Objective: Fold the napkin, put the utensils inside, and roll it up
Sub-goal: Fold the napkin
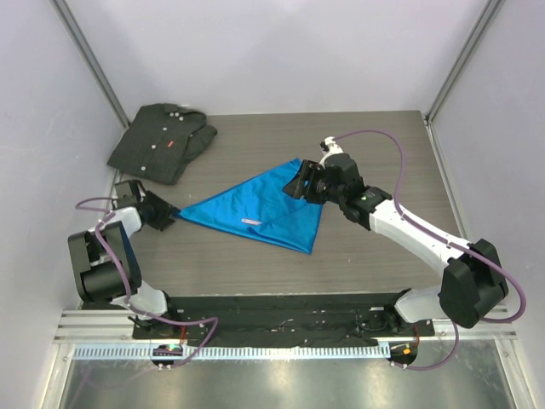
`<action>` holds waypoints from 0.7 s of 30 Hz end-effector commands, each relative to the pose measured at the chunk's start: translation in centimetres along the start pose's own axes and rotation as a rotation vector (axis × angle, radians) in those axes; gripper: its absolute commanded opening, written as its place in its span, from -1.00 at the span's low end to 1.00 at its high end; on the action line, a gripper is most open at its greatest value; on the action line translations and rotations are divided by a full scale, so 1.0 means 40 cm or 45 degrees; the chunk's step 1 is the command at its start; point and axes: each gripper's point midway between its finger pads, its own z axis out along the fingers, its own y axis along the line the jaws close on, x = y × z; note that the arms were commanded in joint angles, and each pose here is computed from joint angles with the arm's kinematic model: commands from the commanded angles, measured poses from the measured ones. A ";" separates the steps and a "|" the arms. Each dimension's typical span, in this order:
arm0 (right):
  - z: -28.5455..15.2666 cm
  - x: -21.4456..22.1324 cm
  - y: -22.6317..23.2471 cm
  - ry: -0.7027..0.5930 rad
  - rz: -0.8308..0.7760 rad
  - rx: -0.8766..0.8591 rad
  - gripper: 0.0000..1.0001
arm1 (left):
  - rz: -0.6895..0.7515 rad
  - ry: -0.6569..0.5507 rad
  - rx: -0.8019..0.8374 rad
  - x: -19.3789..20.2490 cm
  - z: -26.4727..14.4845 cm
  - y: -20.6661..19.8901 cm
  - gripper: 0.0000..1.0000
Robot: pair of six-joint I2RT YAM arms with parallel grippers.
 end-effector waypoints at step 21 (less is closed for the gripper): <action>-0.011 -0.014 0.005 -0.041 0.007 -0.040 0.21 | 0.016 0.018 -0.065 0.006 0.058 0.029 -0.72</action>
